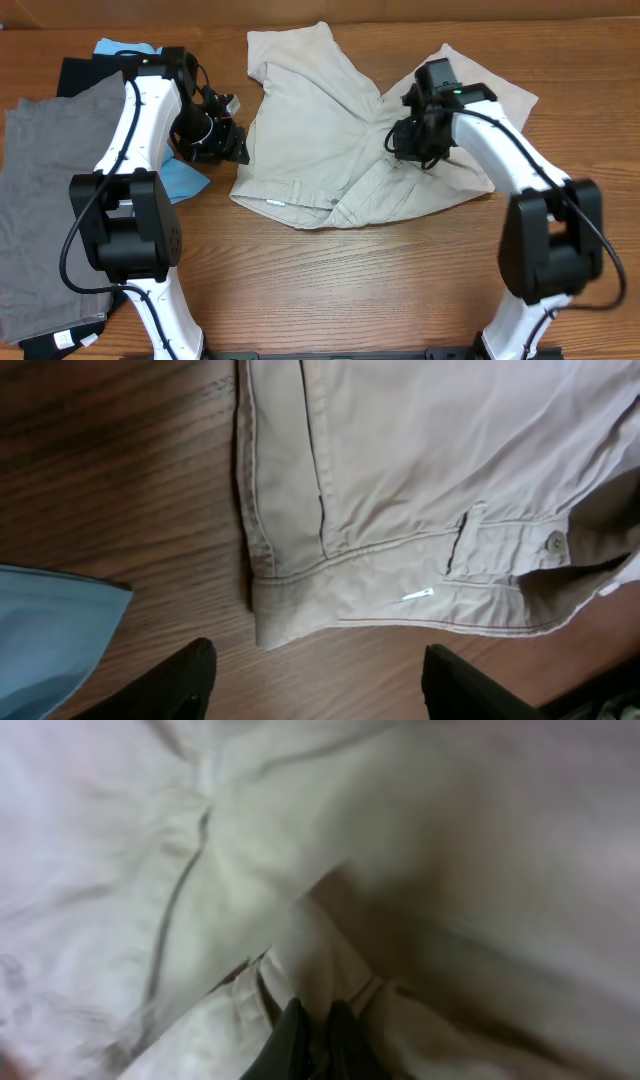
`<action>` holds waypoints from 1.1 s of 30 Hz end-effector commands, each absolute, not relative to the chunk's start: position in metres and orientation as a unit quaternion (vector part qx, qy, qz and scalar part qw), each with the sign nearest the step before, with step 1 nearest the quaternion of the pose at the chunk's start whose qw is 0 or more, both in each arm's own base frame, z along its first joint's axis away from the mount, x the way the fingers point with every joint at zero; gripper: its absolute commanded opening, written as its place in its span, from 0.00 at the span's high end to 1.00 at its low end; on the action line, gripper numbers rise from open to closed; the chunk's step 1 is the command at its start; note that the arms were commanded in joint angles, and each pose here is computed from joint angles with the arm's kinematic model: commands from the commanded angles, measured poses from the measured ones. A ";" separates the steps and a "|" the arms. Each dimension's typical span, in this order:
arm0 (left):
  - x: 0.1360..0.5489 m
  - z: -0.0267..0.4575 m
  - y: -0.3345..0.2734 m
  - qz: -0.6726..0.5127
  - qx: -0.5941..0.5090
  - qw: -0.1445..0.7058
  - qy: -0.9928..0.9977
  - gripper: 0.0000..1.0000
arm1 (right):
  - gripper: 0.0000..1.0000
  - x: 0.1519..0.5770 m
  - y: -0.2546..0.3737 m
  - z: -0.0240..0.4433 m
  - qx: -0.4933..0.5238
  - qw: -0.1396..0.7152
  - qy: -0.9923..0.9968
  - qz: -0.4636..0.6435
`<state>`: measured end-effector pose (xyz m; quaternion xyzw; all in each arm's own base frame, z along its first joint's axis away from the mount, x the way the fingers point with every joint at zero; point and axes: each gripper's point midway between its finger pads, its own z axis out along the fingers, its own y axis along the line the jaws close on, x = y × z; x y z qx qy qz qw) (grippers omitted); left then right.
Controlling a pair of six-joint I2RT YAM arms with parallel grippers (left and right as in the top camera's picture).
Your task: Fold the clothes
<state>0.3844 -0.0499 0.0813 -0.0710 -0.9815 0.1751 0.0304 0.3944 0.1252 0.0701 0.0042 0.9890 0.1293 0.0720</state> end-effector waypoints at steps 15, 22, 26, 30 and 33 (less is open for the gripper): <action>0.383 0.083 -0.058 0.198 -0.073 0.031 -0.977 0.27 | 0.96 0.309 0.098 0.131 0.171 0.015 0.980 0.100; 0.381 0.083 -0.058 0.198 -0.080 0.032 -0.976 0.27 | 0.96 0.257 0.087 0.113 0.221 -0.027 0.971 0.083; 0.379 0.083 -0.058 0.197 -0.081 0.036 -0.976 0.25 | 0.90 0.225 0.080 0.100 0.247 -0.050 0.965 0.070; 0.372 0.084 -0.061 0.199 -0.093 0.048 -0.974 0.20 | 0.40 0.203 0.083 0.097 0.252 -0.071 0.961 0.085; 0.366 0.085 -0.065 0.200 -0.102 0.059 -0.973 0.16 | 0.15 0.199 0.084 0.101 0.249 -0.070 0.962 0.090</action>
